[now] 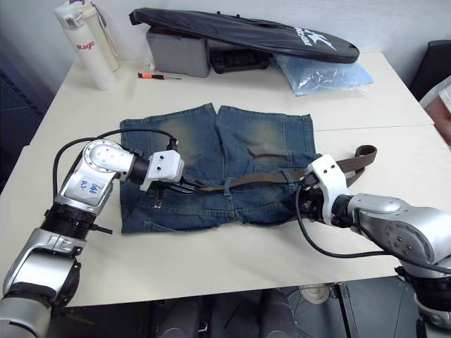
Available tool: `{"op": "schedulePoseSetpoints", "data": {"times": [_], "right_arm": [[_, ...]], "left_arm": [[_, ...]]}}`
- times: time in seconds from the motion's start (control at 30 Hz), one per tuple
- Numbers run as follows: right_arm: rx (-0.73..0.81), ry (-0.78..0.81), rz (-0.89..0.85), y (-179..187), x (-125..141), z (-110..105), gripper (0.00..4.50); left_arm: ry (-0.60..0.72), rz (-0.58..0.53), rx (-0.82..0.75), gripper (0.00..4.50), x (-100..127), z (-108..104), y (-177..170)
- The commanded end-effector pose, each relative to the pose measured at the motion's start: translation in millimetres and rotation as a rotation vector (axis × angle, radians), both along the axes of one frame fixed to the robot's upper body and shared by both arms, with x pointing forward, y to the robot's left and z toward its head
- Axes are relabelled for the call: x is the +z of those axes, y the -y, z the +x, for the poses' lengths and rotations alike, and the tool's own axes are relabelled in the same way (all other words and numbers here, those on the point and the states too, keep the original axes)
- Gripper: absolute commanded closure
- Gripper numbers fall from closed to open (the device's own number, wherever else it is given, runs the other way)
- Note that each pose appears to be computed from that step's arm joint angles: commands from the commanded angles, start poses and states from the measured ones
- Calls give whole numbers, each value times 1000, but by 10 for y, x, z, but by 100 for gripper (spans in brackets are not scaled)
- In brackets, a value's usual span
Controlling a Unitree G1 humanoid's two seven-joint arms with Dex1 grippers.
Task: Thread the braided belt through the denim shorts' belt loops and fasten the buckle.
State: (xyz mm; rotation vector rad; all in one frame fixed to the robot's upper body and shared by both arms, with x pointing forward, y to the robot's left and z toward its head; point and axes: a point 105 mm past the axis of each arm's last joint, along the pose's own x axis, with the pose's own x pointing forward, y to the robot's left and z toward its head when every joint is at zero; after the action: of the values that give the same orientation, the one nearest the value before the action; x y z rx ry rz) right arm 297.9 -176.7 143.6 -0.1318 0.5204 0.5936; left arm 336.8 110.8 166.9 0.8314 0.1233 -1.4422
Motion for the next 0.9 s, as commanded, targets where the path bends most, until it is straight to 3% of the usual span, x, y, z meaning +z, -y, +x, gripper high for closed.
{"op": "schedulePoseSetpoints", "data": {"times": [0.03, 0.07, 0.3, 0.57, 0.77, 0.9], "right_arm": [[-60, 15, 62, 28, -5, 119, 407], [-71, -5, 67, 38, -67, 143, 439], [-157, -98, -48, 314, -485, 200, 439], [-262, -105, -96, 774, -544, 161, 439], [-264, -100, -102, 854, -503, 172, 439], [-239, -94, -76, 758, -479, 200, 439]], "left_arm": [[45, -19, -11, 450, 153, -13, -1], [46, -18, -12, 450, 155, -17, -3], [62, 21, 9, 450, 214, -30, -150], [11, 127, 110, 450, 175, -157, -688], [9, 215, 233, 450, 174, -195, -1157], [2, 166, 249, 450, 220, -220, -1173]]}}
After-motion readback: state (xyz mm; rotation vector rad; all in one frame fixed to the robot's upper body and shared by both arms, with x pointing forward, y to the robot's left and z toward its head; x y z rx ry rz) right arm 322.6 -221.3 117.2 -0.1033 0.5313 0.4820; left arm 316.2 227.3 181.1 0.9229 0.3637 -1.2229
